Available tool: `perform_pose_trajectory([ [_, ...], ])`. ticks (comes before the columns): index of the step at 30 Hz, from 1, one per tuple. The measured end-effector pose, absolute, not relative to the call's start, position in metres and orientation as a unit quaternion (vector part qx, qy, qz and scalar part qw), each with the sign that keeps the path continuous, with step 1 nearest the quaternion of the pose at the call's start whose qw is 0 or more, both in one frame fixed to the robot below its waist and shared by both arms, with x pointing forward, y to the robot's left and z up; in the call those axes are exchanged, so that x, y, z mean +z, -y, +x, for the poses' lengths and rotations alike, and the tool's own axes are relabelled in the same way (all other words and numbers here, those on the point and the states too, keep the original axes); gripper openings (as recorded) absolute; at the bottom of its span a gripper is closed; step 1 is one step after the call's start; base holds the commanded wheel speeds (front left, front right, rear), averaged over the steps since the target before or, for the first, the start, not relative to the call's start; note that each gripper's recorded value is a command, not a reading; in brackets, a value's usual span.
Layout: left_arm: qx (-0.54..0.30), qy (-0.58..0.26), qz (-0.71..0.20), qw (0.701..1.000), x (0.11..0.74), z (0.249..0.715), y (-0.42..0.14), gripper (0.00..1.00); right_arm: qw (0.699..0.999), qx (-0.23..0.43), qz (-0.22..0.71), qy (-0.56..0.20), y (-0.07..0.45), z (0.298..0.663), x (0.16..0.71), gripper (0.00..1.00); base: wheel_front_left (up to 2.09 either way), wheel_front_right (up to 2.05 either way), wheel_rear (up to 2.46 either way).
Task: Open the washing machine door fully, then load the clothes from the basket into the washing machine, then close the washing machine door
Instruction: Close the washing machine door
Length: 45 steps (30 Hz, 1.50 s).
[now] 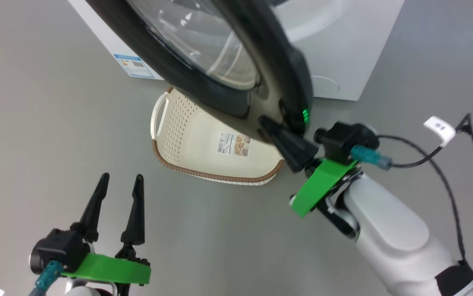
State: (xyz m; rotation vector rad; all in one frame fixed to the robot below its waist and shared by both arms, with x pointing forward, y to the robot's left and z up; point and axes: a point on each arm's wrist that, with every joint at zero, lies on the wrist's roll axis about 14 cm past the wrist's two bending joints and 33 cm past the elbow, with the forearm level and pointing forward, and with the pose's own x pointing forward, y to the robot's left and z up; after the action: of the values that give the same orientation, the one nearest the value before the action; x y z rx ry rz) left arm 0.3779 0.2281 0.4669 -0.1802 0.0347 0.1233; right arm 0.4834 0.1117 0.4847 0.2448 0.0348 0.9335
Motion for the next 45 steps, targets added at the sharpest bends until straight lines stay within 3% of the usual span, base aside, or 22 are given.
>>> perform_pose_trajectory([
  [16,0.041,-0.033,-0.092,0.994,0.452,0.403,-0.217,1.0,0.929,0.342,0.131,0.05,-0.072,0.584,0.512,0.0,0.0,0.0,0.0],
  [27,0.03,-0.041,-0.09,0.995,0.445,0.414,-0.211,1.0,0.939,0.288,0.166,0.084,-0.057,0.633,0.53,0.0,0.0,0.0,0.0],
  [45,0.018,-0.053,-0.094,0.994,0.434,0.423,-0.203,1.0,0.945,0.239,0.193,0.109,-0.039,0.674,0.54,0.0,0.0,0.0,0.0],
])
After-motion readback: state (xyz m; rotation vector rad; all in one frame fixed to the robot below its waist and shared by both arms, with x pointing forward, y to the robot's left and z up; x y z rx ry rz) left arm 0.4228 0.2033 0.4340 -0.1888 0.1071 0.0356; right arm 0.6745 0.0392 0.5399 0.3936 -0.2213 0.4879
